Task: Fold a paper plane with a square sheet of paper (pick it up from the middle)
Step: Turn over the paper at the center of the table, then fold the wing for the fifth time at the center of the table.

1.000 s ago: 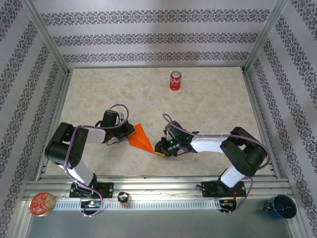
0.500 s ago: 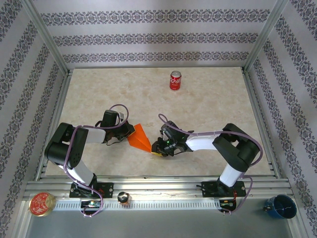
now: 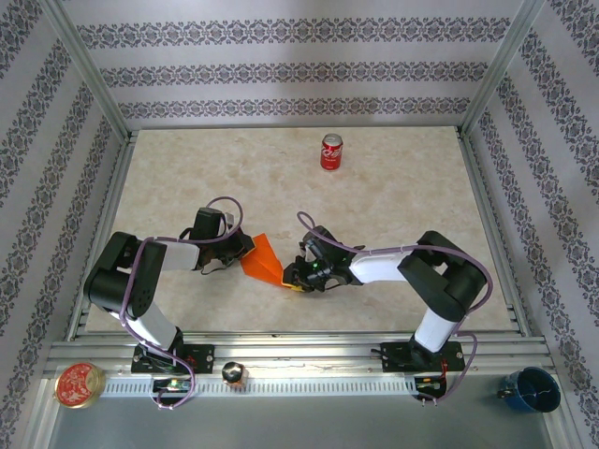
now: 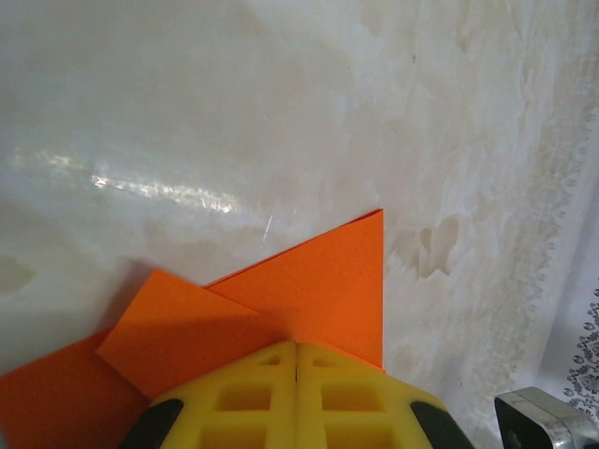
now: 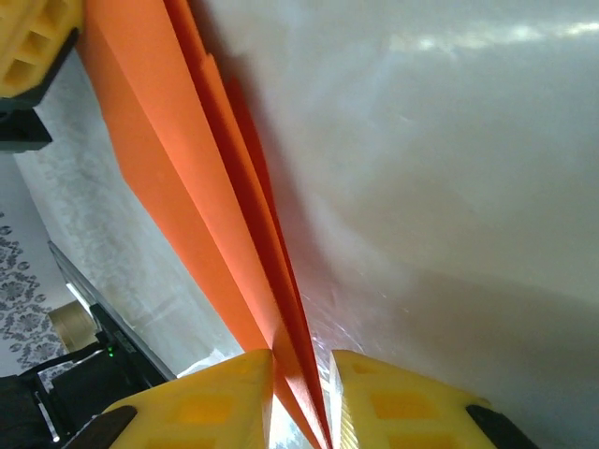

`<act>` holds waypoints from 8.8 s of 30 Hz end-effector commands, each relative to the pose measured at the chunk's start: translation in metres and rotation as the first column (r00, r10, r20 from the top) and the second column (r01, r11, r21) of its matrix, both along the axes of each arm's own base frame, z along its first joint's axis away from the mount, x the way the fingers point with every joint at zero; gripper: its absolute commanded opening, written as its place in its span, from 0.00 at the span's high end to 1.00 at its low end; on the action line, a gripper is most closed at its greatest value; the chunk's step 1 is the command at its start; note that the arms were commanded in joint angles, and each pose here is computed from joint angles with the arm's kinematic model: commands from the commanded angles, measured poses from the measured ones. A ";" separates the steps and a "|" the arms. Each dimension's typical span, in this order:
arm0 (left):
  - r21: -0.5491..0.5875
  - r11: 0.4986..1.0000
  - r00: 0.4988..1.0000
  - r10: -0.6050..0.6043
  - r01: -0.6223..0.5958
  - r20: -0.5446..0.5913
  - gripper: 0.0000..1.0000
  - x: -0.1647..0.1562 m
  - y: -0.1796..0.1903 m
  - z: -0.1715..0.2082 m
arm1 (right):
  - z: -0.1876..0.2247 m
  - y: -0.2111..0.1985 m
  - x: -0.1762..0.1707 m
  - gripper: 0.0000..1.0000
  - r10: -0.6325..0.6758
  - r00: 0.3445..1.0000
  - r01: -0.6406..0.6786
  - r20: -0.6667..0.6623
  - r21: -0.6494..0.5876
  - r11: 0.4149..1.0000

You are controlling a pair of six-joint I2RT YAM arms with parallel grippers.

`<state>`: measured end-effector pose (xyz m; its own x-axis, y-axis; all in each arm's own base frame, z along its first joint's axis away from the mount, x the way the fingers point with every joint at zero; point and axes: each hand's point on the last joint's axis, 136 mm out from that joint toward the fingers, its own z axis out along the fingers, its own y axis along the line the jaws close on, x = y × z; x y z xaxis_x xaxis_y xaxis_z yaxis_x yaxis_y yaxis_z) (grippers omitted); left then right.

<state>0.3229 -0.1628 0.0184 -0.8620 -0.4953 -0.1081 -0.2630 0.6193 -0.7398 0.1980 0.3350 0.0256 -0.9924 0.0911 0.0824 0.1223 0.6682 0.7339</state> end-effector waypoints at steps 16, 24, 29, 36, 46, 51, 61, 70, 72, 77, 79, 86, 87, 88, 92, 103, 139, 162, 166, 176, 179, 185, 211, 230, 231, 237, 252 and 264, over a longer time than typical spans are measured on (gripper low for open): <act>-0.062 0.997 0.996 -0.028 0.034 0.087 0.84 0.000 -0.015 0.050 | 0.018 0.010 0.024 0.89 -0.005 0.997 -0.006 0.073 0.160 0.987; -0.045 0.995 0.969 -0.075 0.088 0.235 0.70 -0.004 -0.027 0.108 | 0.032 -0.002 0.027 0.97 -0.001 0.991 -0.022 0.137 0.166 0.986; 0.010 0.993 0.940 -0.116 0.119 0.319 0.67 -0.010 -0.028 0.136 | 0.053 -0.034 0.036 1.00 -0.033 0.955 0.006 0.294 0.094 0.996; 0.054 0.981 0.887 -0.191 0.186 0.421 0.63 -0.018 -0.042 0.156 | 0.061 -0.116 0.047 1.00 0.154 0.855 0.058 0.495 -0.387 0.920; 0.298 0.954 0.913 -0.108 -0.016 0.393 0.54 -0.025 0.011 0.135 | 0.118 -0.188 0.075 1.00 0.545 0.649 0.261 0.531 -0.828 0.495; 0.418 0.906 0.914 -0.111 -0.068 0.389 0.34 -0.037 0.039 0.130 | 0.118 -0.190 0.079 1.00 0.642 0.619 0.280 0.452 -0.891 0.358; 0.387 0.913 0.870 -0.082 -0.130 0.486 0.00 -0.046 0.052 0.152 | 0.101 -0.179 0.079 1.00 0.733 0.593 0.282 0.334 -0.938 0.200; 0.317 0.900 0.811 0.065 -0.299 0.581 0.00 -0.053 0.079 0.175 | 0.050 -0.100 0.052 1.00 0.774 0.578 0.026 0.257 -0.954 0.297; 0.289 0.900 0.786 0.090 -0.327 0.611 0.00 -0.055 0.083 0.182 | 0.040 -0.081 0.044 1.00 0.783 0.571 -0.032 0.246 -0.947 0.321; 0.267 0.908 0.766 0.085 -0.323 0.637 0.07 -0.059 0.082 0.190 | 0.027 -0.029 0.013 0.88 0.773 0.575 -0.267 0.269 -0.832 0.487; 0.269 0.919 0.780 0.062 -0.288 0.623 0.13 -0.058 0.076 0.188 | 0.029 -0.017 0.009 0.74 0.734 0.597 -0.291 0.323 -0.766 0.574; 0.256 0.955 0.865 -0.001 -0.148 0.502 0.45 -0.051 0.048 0.169 | 0.054 -0.016 0.027 0.69 0.335 0.808 -0.196 0.485 -0.315 0.929; 0.254 0.957 0.876 0.002 -0.142 0.482 0.48 -0.050 0.046 0.165 | 0.056 -0.017 0.033 0.71 0.263 0.837 -0.171 0.480 -0.228 0.959; 0.249 0.961 0.889 -0.006 -0.122 0.458 0.54 -0.049 0.042 0.160 | 0.057 -0.017 0.037 0.77 0.186 0.875 -0.146 0.446 -0.123 0.982; 0.206 0.977 0.924 -0.029 -0.055 0.382 0.65 -0.045 0.026 0.144 | 0.054 -0.007 0.050 0.95 0.081 0.952 -0.126 0.297 0.136 0.983; 0.117 0.992 0.959 -0.078 0.047 0.274 0.72 -0.044 0.000 0.121 | -0.002 -0.008 0.059 1.00 0.064 0.985 -0.067 0.160 0.017 0.998; 0.005 0.990 0.990 -0.141 0.141 0.026 1.00 0.008 -0.095 0.011 | -0.009 -0.013 0.048 0.93 -0.384 0.918 0.387 0.095 -0.015 0.922; 0.016 0.946 0.944 -0.324 0.324 0.065 1.00 -0.015 -0.102 -0.006 | 0.011 -0.090 0.088 0.71 -0.282 0.957 0.285 0.069 -0.035 0.958; 0.010 0.945 0.943 -0.327 0.327 0.068 1.00 -0.014 -0.104 -0.005 | 0.006 -0.090 0.087 0.68 -0.274 0.960 0.276 0.061 -0.046 0.960; 0.009 0.936 0.934 -0.352 0.352 0.067 1.00 -0.012 -0.108 -0.003 | 0.008 -0.082 0.089 0.66 -0.233 0.971 0.233 0.062 -0.003 0.972; 0.008 0.929 0.928 -0.369 0.369 0.061 1.00 -0.013 -0.110 -0.004 | 0.010 -0.082 0.093 0.66 -0.239 0.969 0.238 0.068 0.015 0.971; 0.015 0.916 0.914 -0.402 0.402 0.054 1.00 -0.013 -0.112 -0.004 | 0.023 -0.080 0.099 0.65 -0.198 0.973 0.193 0.116 0.051 0.980; 0.053 0.846 0.845 -0.532 0.530 0.043 1.00 -0.015 -0.122 -0.007 | 0.024 -0.084 0.116 0.77 0.031 0.987 -0.049 0.156 0.116 0.992; 0.179 0.845 0.784 -0.535 0.504 0.314 0.64 -0.015 -0.131 0.075 | 0.033 -0.106 0.127 1.00 -0.218 0.970 0.213 0.107 0.058 0.975; 0.229 0.834 0.769 -0.551 0.502 0.323 0.61 -0.018 -0.132 0.077 | 0.034 -0.108 0.128 1.00 -0.262 0.960 0.257 0.100 0.063 0.964; 0.464 0.729 0.690 -0.663 0.504 0.292 0.53 -0.042 -0.141 0.066 | 0.024 -0.126 0.123 1.00 -0.515 0.857 0.513 0.026 0.058 0.857; 0.765 0.356 0.435 -0.894 0.537 0.111 0.37 -0.089 -0.158 0.032 | 0.024 -0.125 0.111 1.00 -0.631 0.776 0.629 -0.009 0.086 0.772; 0.863 0.267 0.455 -0.889 0.430 0.049 0.46 -0.072 -0.159 0.026 | 0.027 -0.123 0.112 1.00 -0.627 0.779 0.625 -0.013 0.099 0.774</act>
<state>0.2447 -0.3229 0.0391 -0.5536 0.6430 -0.5292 0.7267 0.6834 0.0701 0.3094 0.2104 0.0473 -0.7233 0.6807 0.1158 0.4893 0.3870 0.7816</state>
